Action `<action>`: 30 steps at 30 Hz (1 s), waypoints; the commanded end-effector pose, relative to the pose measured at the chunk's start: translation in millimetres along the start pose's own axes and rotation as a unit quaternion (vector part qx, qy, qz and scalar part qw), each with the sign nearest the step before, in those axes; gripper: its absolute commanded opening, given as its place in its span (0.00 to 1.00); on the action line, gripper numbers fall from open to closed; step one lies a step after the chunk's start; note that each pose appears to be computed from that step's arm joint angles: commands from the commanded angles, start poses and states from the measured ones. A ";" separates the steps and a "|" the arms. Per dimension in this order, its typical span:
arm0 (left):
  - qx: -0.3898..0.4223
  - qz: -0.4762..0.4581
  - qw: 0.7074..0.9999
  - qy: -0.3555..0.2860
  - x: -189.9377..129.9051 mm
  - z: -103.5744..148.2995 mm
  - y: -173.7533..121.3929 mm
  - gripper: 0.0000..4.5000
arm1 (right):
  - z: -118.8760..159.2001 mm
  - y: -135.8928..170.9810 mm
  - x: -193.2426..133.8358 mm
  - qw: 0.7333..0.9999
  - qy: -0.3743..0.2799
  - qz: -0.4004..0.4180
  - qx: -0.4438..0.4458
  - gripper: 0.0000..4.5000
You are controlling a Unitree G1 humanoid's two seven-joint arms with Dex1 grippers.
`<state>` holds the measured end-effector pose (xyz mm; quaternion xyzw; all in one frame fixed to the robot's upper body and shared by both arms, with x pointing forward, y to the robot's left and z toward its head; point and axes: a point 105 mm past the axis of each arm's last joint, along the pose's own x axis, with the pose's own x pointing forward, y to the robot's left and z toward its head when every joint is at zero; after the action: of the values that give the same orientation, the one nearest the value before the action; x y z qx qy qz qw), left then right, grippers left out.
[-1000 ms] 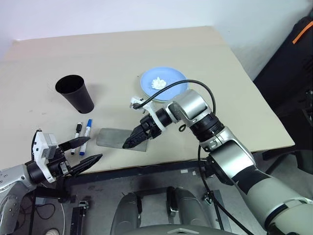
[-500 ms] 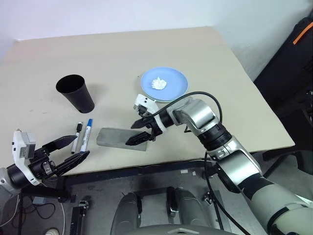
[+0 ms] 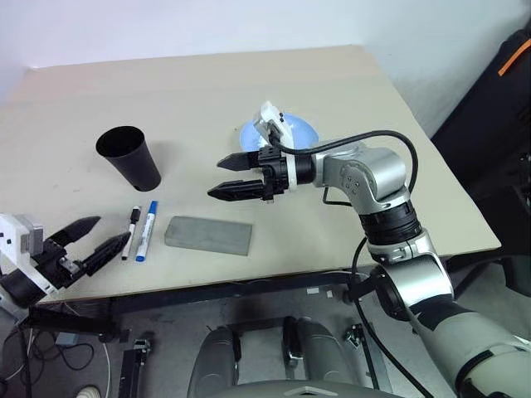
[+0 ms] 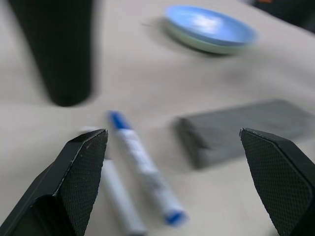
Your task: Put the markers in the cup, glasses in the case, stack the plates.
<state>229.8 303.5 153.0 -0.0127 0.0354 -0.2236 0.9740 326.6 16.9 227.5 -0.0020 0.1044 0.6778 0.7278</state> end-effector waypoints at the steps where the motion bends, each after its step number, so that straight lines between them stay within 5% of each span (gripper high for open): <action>1: 0.002 0.044 0.998 -0.046 -4.6 17.4 9.0 1.00 | 17.5 -8.6 -8.1 0.999 -0.025 -0.027 -0.017 0.99; 10: 0.009 0.135 0.987 0.088 2.2 -22.9 26.3 1.00 | 28.3 -12.5 -41.8 0.998 -0.028 -0.041 -0.032 0.99; 20: 0.030 0.151 0.983 0.098 23.0 -35.1 34.5 1.00 | 4.9 11.2 -81.4 0.984 -0.036 -0.046 -0.166 0.99; 30: 0.075 0.124 0.980 0.137 42.9 -51.1 30.6 1.00 | -23.6 21.7 -80.8 0.992 0.009 -0.018 -0.126 0.99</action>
<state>276.0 310.2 92.5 0.0769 0.1595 -0.1023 0.9789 303.1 -67.6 212.4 -0.0836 0.0304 0.6648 0.7417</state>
